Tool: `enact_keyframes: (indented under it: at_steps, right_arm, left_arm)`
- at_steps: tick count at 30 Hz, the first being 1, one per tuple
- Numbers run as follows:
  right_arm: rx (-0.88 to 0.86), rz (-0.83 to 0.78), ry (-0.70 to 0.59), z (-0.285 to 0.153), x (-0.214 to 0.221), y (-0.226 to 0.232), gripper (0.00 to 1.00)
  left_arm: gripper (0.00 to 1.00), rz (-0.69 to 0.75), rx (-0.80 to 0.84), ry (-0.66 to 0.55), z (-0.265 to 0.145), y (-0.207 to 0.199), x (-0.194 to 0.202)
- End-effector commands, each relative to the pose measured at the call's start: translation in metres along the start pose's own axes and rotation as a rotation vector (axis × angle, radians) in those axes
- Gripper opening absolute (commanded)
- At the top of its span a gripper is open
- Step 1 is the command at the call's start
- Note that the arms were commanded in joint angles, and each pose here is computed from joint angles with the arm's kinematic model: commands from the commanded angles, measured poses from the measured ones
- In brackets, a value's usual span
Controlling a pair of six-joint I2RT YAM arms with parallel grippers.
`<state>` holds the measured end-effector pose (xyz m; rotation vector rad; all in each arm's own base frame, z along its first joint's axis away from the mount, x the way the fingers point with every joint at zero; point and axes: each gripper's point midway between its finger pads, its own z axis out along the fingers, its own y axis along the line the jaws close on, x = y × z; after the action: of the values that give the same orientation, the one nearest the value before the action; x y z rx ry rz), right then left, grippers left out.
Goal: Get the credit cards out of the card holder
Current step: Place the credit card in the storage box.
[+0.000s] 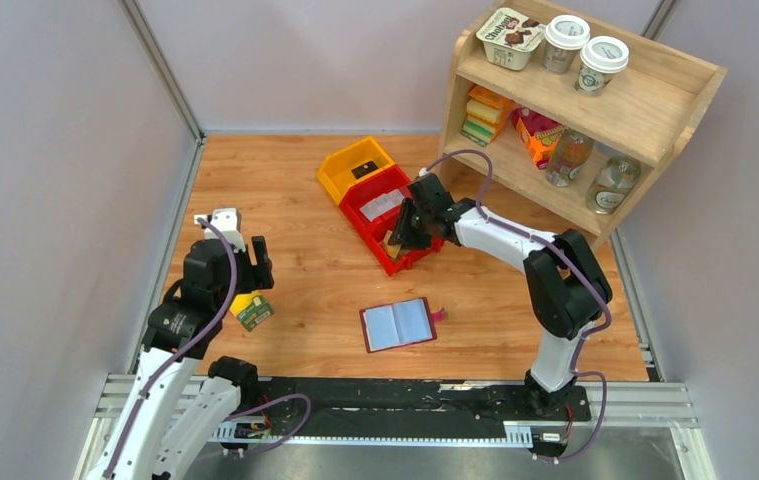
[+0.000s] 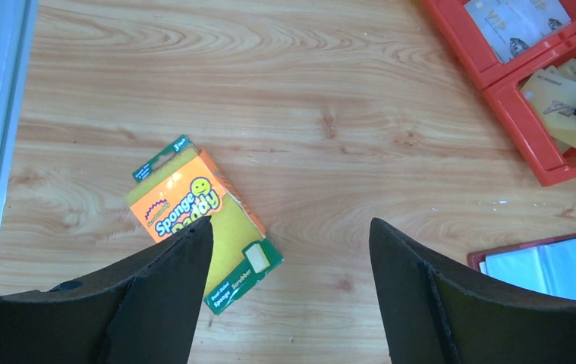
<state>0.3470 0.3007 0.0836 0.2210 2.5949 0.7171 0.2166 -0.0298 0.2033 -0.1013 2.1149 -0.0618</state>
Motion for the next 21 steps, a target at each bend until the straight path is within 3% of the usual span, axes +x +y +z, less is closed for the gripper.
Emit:
enact_keyframes:
  at_steps: [1, 3, 9, 15, 21]
  right_arm:
    - [0.017, -0.069, -0.043, -0.021, -0.007, 0.013, 0.41]
    - [0.044, -0.107, -0.062, -0.032, -0.007, 0.014, 0.52]
    - [0.114, -0.226, -0.157, -0.068, -0.015, 0.019, 0.68]
    - [0.101, -0.314, -0.183, -0.095, -0.005, 0.027, 0.73]
    - [0.116, -0.435, -0.123, -0.104, 0.046, 0.022, 0.76]
  left_arm:
    - [0.83, 0.028, -0.019, -0.008, 0.004, 0.004, -0.002]
    - [0.83, 0.026, -0.022, -0.010, 0.004, 0.005, -0.003]
    - [0.83, 0.024, -0.021, -0.019, 0.002, 0.005, -0.004]
    - [0.83, 0.021, -0.023, -0.026, 0.001, 0.006, -0.004]
    - [0.82, 0.000, -0.023, -0.037, -0.002, 0.006, -0.005]
